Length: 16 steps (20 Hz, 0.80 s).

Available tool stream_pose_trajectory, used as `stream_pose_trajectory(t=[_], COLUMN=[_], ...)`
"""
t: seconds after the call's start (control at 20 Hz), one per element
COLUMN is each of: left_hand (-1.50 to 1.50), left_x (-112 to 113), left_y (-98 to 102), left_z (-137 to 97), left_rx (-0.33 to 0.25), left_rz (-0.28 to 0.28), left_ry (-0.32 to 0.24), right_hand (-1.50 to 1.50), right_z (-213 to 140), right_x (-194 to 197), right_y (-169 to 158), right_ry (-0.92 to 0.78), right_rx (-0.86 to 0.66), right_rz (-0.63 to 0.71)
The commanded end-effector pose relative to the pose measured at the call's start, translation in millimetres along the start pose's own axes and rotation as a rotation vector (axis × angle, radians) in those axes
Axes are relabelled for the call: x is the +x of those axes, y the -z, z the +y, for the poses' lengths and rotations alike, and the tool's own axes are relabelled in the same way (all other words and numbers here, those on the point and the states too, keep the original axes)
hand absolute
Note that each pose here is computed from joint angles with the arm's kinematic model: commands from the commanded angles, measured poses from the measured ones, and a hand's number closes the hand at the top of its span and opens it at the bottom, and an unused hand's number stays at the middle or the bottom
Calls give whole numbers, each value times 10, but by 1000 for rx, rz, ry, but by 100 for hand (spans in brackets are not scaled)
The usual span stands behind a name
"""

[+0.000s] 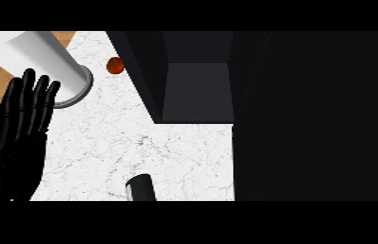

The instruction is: Pick up the wine, place it into the cabinet and close the cabinet

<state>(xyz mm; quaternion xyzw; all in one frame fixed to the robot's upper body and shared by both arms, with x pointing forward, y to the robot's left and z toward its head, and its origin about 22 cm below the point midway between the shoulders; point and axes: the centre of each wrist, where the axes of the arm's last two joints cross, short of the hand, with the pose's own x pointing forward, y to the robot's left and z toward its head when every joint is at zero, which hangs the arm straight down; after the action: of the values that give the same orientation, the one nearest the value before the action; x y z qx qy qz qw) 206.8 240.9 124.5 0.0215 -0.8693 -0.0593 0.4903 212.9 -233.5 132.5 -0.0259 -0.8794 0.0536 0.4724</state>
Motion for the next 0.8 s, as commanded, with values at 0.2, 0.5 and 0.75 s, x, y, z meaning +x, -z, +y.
stream_pose_trajectory(t=[0.2,0.5,0.75], left_hand=[-150,-150,-150], left_x=[456,328,260], left_y=[-59,-437,-820], left_z=[-259,-480,-651], left_rx=[-792,-1263,-1460], left_rz=[-385,-298,-326], left_ry=[302,352,393], right_hand=[-150,-150,-150], right_z=[25,165,184], right_x=[-38,-132,-95], right_y=[-79,-208,-266], right_ry=[30,124,157], right_rx=[27,157,175], right_rz=[58,197,233])
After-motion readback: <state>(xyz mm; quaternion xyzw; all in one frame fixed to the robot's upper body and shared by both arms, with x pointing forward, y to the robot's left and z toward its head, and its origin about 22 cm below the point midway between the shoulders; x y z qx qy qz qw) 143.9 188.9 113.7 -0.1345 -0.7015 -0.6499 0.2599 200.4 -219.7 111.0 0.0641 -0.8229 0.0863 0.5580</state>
